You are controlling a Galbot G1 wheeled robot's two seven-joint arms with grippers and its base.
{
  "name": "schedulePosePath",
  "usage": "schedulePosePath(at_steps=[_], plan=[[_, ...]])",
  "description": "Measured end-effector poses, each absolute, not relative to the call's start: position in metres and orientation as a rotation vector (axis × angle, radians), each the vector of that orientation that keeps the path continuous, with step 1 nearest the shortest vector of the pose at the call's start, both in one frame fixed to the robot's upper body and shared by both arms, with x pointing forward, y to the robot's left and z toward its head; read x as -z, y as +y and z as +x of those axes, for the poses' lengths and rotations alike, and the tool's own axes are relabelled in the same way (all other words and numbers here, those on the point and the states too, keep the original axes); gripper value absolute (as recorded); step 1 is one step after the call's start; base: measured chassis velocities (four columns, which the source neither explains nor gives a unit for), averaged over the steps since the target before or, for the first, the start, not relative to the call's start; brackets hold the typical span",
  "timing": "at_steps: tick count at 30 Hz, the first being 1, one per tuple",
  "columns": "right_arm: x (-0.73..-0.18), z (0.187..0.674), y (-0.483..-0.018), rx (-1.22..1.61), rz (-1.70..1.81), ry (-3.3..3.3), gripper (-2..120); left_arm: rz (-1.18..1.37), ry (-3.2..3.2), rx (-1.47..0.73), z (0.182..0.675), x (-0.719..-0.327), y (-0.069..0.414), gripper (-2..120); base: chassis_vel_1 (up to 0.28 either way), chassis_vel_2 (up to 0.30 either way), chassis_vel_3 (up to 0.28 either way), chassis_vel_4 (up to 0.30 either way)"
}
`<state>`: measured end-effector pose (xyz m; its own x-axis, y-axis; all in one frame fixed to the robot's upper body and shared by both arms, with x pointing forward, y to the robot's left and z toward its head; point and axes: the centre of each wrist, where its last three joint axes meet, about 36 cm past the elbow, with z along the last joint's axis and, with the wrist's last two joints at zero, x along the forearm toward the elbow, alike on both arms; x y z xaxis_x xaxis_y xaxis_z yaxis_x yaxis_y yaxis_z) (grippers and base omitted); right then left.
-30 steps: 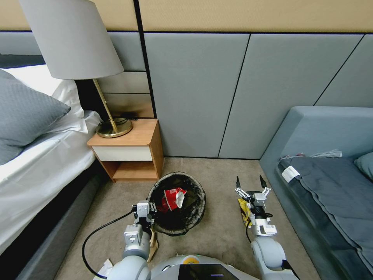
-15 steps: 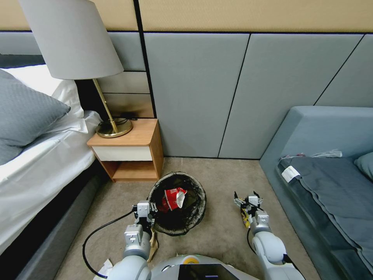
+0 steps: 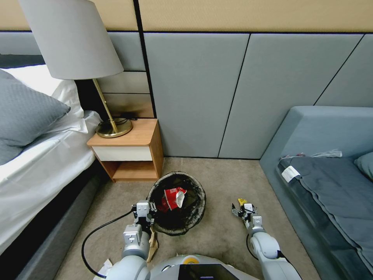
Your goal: Pick up the trash bin, then pick up the garbage from the floor and place it into the trash bin.
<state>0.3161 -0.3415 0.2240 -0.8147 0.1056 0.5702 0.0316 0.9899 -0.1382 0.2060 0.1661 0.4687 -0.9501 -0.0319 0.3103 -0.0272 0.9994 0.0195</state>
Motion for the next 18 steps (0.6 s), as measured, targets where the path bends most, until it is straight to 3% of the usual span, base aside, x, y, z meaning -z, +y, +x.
schedulePosePath(at_steps=[18], plan=[[-0.181, 0.338, -0.376, -0.136, -0.152, -2.473, 100, 0.062, -2.826, 0.028, 0.205, -0.470, 0.169, 0, 0.000, 0.000, 0.000, 0.000]])
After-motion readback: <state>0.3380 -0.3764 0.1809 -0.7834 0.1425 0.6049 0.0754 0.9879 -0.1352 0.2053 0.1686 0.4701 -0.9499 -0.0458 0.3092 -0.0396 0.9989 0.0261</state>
